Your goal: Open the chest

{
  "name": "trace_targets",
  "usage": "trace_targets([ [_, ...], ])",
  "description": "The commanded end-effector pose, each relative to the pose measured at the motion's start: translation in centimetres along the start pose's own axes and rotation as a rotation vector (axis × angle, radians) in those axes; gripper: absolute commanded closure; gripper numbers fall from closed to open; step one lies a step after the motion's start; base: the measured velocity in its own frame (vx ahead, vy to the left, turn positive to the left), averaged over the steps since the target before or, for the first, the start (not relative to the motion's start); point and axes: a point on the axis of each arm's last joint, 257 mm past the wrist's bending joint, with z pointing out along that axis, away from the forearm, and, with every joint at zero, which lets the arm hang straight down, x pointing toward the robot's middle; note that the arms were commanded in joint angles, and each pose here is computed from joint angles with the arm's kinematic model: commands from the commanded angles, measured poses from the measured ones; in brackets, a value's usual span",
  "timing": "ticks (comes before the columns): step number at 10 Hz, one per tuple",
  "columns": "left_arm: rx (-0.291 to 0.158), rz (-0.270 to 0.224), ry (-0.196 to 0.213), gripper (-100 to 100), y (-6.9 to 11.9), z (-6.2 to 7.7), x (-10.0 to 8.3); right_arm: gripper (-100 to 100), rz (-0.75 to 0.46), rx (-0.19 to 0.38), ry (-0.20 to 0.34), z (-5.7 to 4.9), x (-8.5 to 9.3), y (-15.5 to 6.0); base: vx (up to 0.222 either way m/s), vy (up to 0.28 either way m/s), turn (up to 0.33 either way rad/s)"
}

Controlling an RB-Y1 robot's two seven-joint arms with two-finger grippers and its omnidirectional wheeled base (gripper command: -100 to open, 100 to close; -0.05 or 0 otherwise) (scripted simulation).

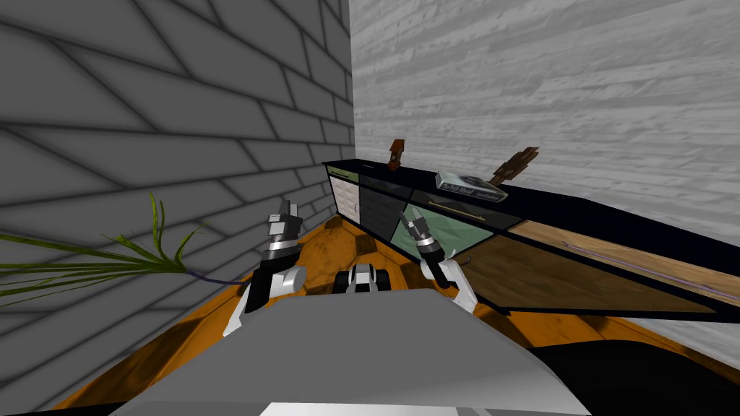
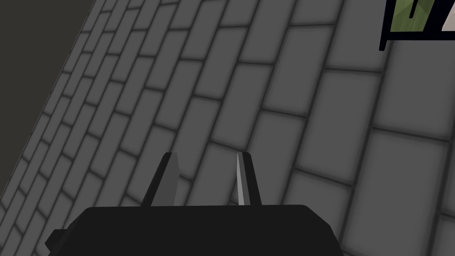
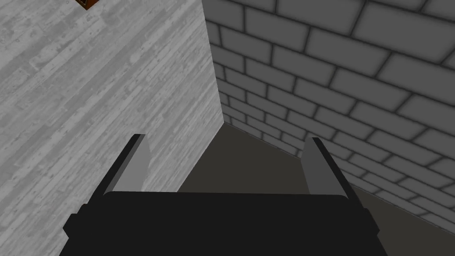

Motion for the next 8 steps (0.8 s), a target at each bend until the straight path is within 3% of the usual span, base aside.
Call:
trace_targets([
  [1, 0.000, 0.000, 0.000, 0, 0.0, 0.0, 0.0, -100, -0.121, 0.009, 0.045, 0.0, 0.9, -0.9, 0.078, 0.018, 0.044],
  [6, 0.000, 0.000, 0.000, 0, 0.0, 0.0, 0.0, -100, -0.281, 0.017, 0.110, -0.3, 2.3, -2.2, 0.058, 0.016, 0.033],
  [8, 0.000, 0.000, 0.000, 0, 0.0, 0.0, 0.0, -100, -0.415, 0.029, 0.163, -0.7, 3.2, -3.9, 0.078, 0.016, 0.063],
])
